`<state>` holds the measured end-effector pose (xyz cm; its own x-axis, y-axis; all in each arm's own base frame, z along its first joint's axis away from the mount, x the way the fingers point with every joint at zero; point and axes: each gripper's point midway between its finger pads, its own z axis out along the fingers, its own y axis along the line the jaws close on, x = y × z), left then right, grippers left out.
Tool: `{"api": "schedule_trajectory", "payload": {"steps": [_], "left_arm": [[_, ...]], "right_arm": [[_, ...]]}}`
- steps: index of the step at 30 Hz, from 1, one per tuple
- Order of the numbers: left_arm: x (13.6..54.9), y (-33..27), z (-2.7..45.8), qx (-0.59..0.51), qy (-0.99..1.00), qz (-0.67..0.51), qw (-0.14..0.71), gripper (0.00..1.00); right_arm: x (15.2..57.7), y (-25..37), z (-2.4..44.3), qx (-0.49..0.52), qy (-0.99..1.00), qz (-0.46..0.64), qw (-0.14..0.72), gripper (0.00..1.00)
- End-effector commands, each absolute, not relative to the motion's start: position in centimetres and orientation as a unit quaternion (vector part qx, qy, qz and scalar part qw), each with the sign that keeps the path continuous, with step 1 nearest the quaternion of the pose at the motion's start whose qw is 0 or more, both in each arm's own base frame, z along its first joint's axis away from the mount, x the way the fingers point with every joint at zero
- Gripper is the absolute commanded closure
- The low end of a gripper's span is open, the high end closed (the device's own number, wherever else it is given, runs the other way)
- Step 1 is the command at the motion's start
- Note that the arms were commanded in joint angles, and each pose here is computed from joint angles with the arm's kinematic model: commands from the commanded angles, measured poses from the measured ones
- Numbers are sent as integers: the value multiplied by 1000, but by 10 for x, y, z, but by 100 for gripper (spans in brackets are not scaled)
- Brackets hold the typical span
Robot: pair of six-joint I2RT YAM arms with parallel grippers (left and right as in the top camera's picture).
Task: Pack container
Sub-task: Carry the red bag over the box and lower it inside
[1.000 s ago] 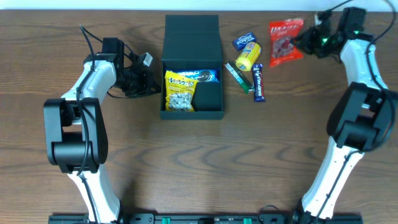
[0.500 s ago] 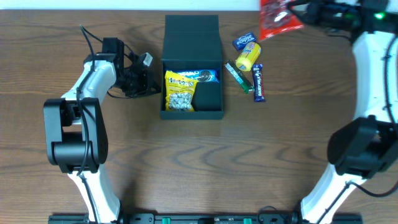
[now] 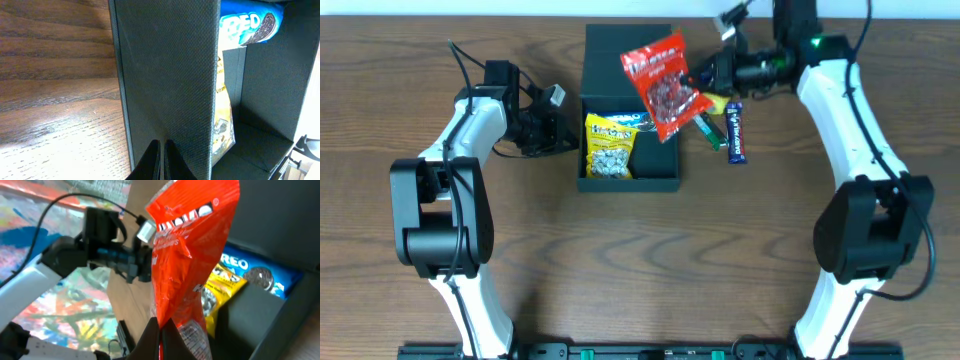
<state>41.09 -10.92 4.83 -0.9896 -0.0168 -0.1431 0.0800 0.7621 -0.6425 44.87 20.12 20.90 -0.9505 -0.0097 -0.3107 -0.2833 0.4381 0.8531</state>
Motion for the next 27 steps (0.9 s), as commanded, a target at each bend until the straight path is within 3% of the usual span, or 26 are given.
{"api": "schedule_trajectory", "payload": {"steps": [1,10,27], "left_arm": [[407,-113,45,15,934,-352,61,94],[407,-113,45,14,934,-352,61,94],[408,-113,46,15,934,-352,62,94]], "right_arm": [[433,220,200,-74,817,566,88,98],[412,281,162,-26,830,556,23,98],[413,308,128,76,878,472,20,98]]}}
